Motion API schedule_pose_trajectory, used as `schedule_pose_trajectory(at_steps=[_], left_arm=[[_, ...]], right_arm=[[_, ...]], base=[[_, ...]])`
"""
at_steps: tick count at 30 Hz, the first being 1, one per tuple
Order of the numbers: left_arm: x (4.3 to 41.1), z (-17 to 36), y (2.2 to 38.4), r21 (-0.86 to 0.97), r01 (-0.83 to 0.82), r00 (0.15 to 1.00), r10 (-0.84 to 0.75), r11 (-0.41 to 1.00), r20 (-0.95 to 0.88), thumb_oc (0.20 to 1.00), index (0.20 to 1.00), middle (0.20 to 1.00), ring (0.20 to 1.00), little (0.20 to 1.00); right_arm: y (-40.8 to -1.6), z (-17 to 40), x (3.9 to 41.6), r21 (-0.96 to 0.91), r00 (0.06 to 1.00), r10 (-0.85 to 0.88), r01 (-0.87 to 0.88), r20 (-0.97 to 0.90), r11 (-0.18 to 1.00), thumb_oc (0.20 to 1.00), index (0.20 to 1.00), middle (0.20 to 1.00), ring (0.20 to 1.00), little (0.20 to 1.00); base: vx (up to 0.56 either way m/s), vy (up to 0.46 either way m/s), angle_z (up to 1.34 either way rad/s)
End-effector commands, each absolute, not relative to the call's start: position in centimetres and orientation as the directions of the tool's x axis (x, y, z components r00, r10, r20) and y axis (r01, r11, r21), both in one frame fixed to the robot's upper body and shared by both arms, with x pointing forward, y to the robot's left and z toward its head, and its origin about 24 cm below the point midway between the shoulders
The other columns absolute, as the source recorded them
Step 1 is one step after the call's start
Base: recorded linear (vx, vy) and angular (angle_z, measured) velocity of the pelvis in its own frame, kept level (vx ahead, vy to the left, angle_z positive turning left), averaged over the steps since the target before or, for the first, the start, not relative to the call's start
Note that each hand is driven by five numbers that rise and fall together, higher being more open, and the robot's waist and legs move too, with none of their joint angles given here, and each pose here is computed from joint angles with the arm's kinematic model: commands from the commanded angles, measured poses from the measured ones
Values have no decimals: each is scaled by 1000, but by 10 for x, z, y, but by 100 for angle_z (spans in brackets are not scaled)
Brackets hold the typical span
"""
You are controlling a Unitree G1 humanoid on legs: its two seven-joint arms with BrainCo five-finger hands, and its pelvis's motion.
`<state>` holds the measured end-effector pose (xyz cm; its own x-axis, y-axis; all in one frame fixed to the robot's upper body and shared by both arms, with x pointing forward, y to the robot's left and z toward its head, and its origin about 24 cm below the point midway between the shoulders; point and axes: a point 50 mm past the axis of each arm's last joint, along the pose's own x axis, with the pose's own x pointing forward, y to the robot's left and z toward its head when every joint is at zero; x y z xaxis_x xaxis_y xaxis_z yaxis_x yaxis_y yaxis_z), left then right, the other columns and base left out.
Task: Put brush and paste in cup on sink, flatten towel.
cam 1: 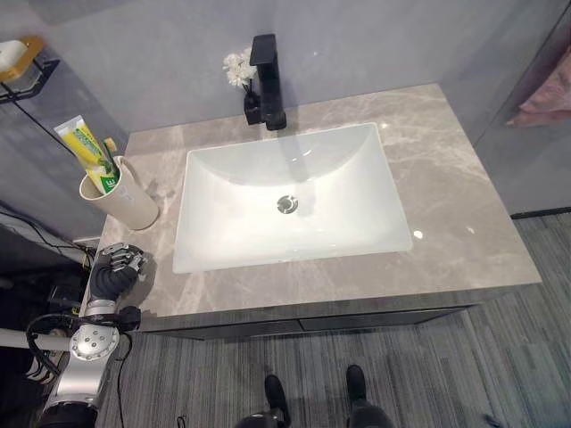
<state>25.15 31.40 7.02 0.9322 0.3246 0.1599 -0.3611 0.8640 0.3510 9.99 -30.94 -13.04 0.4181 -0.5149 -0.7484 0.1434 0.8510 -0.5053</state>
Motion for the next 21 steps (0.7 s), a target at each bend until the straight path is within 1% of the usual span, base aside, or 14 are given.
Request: schedule_pose_trajectory(at_steps=[1, 3, 4, 5, 7, 10, 11, 12, 13, 15, 17, 19, 21], left_arm=[[264, 101, 335, 330, -482, 871, 405, 811, 278, 200, 200, 200, 200, 200], [272, 118, 338, 343, -521, 845, 415, 782, 338, 200, 200, 200, 200, 200], [272, 118, 338, 343, -521, 845, 415, 782, 339, 200, 200, 200, 200, 200], [276, 128, 342, 336, -554, 821, 433, 762, 373, 200, 200, 200, 200, 200], [279, 139, 343, 325, -571, 803, 433, 754, 409, 200, 200, 200, 200, 200], [283, 154, 347, 325, -597, 780, 437, 733, 448, 200, 200, 200, 200, 200], [285, 159, 352, 333, -612, 770, 446, 717, 456, 200, 200, 200, 200, 200], [286, 160, 352, 333, -612, 770, 445, 718, 457, 200, 200, 200, 200, 200], [290, 169, 353, 324, -620, 761, 445, 714, 472, 200, 200, 200, 200, 200], [294, 179, 354, 335, -626, 754, 435, 704, 493, 200, 200, 200, 200, 200], [296, 187, 355, 343, -631, 747, 425, 696, 511, 200, 200, 200, 200, 200], [301, 202, 361, 362, -644, 737, 422, 674, 527, 200, 200, 200, 200, 200], [304, 210, 364, 381, -654, 733, 421, 654, 535, 200, 200, 200, 200, 200]], right_arm=[[-300, -122, 129, -530, 548, -431, -25, -716, 848, 1000, 1000, 1000, 1000, 1000], [-287, -121, 141, -500, 595, -378, -47, -710, 865, 1000, 1000, 1000, 1000, 1000], [-286, -121, 141, -499, 595, -377, -47, -710, 865, 1000, 1000, 1000, 1000, 1000], [-281, -119, 149, -498, 624, -356, -62, -696, 865, 1000, 1000, 1000, 1000, 1000], [-283, -117, 151, -502, 626, -371, -38, -686, 864, 1000, 1000, 1000, 1000, 1000], [-287, -118, 148, -504, 605, -398, -7, -690, 864, 1000, 1000, 1000, 1000, 1000], [-291, -121, 142, -508, 575, -422, 13, -701, 861, 1000, 1000, 1000, 1000, 1000], [-291, -121, 142, -508, 575, -422, 14, -701, 861, 1000, 1000, 1000, 1000, 1000], [-298, -123, 134, -517, 532, -456, 39, -713, 855, 1000, 1000, 1000, 1000, 1000], [-302, -125, 128, -521, 498, -478, 61, -723, 851, 1000, 1000, 1000, 1000, 1000], [-303, -125, 127, -519, 490, -483, 71, -726, 852, 1000, 1000, 1000, 1000, 1000], [-306, -128, 117, -506, 451, -495, 104, -743, 856, 1000, 1000, 1000, 1000, 1000], [-306, -129, 113, -506, 436, -497, 104, -751, 856, 1000, 1000, 1000, 1000, 1000]], base=[[7, -14, 11], [0, 0, 0], [37, -27, -1], [0, 0, 0], [31, -13, -5], [9, -2, -2], [0, 0, 0], [37, 6, 2], [0, 0, 0], [0, 0, 0], [0, 0, 0], [-2, 14, -11], [2, 17, -18]])
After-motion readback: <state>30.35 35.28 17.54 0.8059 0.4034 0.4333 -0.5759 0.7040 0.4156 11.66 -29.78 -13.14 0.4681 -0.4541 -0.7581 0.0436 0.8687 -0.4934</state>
